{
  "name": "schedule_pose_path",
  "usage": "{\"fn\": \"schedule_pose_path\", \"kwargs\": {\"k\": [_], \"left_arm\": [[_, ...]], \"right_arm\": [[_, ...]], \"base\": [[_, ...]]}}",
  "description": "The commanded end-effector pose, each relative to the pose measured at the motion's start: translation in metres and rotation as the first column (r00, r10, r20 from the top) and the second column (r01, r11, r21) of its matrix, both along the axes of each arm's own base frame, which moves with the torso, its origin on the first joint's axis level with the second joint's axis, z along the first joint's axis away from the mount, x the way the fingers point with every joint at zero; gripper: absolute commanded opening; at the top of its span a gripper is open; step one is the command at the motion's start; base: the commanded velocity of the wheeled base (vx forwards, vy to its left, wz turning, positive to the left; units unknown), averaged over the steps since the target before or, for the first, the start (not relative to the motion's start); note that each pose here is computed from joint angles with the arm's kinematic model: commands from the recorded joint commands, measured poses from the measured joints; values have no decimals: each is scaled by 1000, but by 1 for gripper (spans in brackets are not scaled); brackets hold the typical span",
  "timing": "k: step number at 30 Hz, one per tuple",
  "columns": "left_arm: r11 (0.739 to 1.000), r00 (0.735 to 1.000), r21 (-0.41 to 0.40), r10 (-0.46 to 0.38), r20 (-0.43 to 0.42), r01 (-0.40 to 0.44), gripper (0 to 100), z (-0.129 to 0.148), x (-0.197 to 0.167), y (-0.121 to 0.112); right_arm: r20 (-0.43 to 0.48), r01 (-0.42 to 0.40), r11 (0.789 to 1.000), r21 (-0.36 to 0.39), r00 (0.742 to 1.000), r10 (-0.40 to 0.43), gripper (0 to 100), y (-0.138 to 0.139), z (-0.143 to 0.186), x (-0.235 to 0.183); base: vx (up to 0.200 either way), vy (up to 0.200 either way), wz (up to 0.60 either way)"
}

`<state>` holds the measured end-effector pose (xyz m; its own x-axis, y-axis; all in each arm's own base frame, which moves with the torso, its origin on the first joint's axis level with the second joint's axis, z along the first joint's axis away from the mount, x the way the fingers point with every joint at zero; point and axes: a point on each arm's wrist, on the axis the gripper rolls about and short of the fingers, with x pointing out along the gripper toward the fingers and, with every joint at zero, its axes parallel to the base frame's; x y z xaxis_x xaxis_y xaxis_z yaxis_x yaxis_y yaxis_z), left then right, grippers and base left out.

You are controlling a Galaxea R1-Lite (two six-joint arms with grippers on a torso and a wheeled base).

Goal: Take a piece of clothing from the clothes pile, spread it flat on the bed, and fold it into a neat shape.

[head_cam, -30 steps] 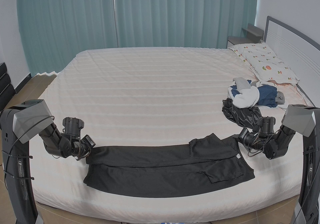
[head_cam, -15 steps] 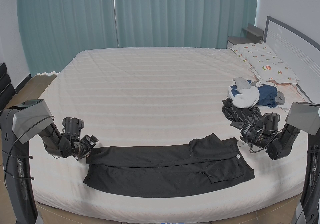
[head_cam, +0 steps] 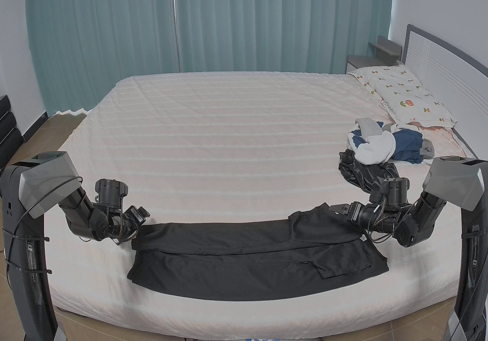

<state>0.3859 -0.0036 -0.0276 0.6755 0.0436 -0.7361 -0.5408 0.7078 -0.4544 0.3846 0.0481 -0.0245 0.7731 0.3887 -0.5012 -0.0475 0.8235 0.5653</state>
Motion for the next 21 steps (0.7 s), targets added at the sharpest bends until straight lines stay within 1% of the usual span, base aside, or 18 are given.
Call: {"fn": "schedule_pose_path", "kwargs": {"k": [1, 7, 8, 15, 16, 21], "left_arm": [[1000, 1000, 0, 1, -1, -1, 100, 0, 0, 0], [1000, 1000, 0, 1, -1, -1, 100, 0, 0, 0], [1000, 1000, 0, 1, -1, -1, 100, 0, 0, 0], [1000, 1000, 1, -1, 0, 1, 100, 0, 0, 0], [1000, 1000, 1, -1, -3, 1, 100, -1, 0, 0], [1000, 1000, 3, -3, -3, 3, 100, -1, 0, 0]], "right_arm": [[-12, -16, 1000, -4, 1000, 16, 100, 6, -10, 5], [-33, -33, 999, -7, 999, 33, 100, 13, -14, 6], [-34, -30, 999, -10, 999, 29, 0, 12, -14, 5], [-43, -7, 1000, -15, 999, 7, 0, 3, -11, 0], [-42, 5, 1000, -13, 999, -6, 0, -4, -8, -1], [-51, 29, 1000, -11, 998, -30, 0, -15, -4, -9]], "base": [[0, 0, 0], [0, 0, 0], [0, 0, 0], [0, 0, 0], [0, 0, 0], [0, 0, 0]]}}
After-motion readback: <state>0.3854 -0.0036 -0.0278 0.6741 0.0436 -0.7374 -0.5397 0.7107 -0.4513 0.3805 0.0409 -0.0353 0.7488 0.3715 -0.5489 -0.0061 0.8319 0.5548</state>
